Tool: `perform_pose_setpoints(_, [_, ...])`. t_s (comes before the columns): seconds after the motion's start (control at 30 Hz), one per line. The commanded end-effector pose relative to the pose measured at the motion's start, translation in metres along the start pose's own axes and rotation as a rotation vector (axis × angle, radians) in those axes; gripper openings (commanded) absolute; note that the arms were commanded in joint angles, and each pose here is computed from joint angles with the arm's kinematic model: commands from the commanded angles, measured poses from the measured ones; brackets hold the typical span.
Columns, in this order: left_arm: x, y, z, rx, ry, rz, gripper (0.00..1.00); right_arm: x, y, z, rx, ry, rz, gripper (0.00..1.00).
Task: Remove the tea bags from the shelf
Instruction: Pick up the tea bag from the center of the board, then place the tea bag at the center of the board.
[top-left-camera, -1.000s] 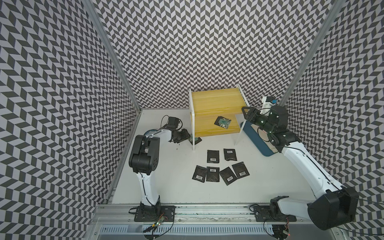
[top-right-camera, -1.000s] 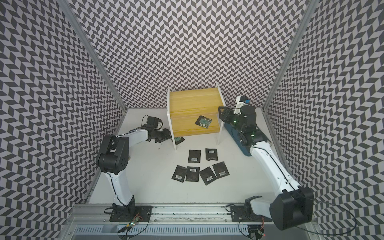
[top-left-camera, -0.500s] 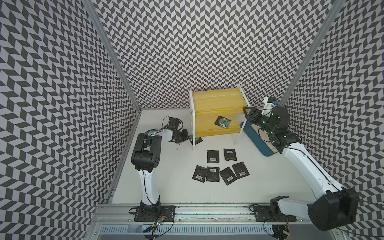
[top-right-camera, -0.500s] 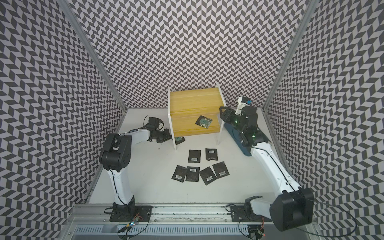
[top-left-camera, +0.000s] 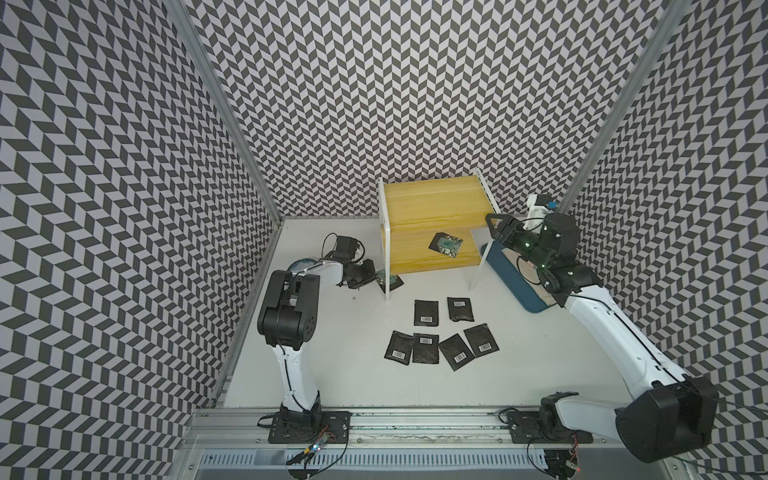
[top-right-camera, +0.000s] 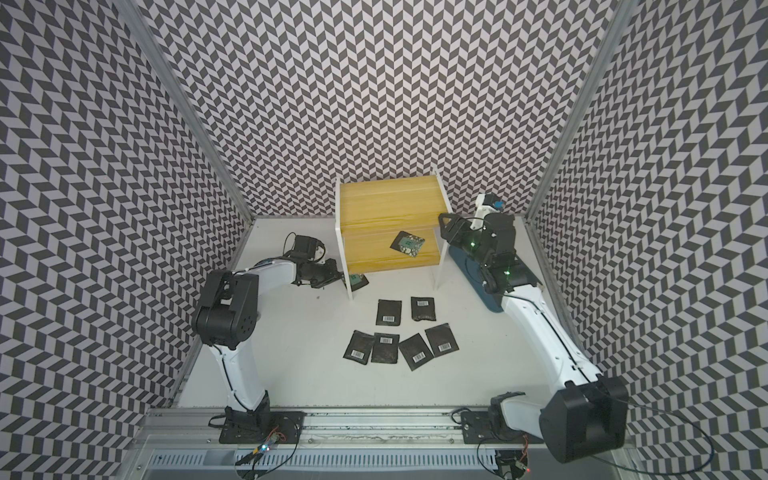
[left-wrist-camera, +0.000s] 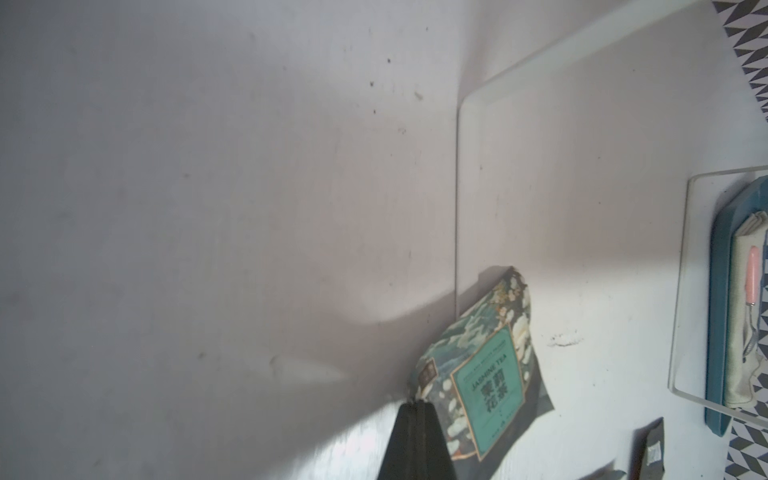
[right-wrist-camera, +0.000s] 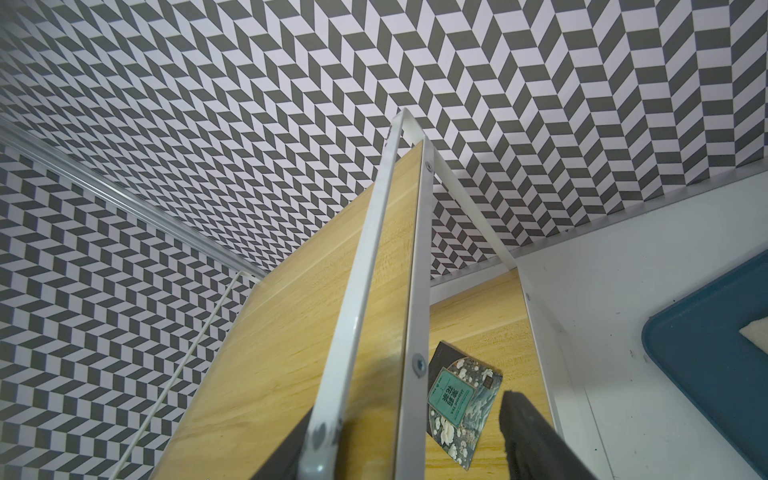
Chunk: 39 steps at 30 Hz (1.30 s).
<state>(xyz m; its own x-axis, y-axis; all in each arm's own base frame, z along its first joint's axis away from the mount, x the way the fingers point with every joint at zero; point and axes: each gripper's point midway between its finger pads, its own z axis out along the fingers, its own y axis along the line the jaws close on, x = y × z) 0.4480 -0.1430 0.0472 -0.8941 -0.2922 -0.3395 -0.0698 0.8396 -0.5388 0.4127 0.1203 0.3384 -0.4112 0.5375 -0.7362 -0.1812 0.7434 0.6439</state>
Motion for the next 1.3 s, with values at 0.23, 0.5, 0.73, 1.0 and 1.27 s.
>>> perform_pose_setpoints(0.23, [0.004, 0.004, -0.060, -0.028, -0.092, -0.006, 0.00, -0.003, -0.005, -0.008, 0.010, -0.019, -0.001, 0.65])
perform_pose_setpoints(0.5, [0.029, -0.005, -0.102, -0.001, -0.114, 0.001, 0.00, -0.004, -0.003, -0.010, 0.005, -0.022, 0.000, 0.65])
perform_pose_setpoints(0.73, [0.043, -0.017, -0.142, 0.016, -0.156, 0.019, 0.00, -0.003, -0.003, -0.009, 0.000, -0.020, 0.003, 0.65])
perform_pose_setpoints(1.0, [0.076, -0.041, -0.159, 0.160, -0.108, -0.001, 0.00, -0.004, -0.001, -0.010, -0.003, -0.024, 0.005, 0.65])
perform_pose_setpoints(1.27, [0.109, -0.071, -0.153, 0.265, -0.041, 0.011, 0.00, -0.005, -0.001, -0.010, -0.006, -0.026, 0.009, 0.65])
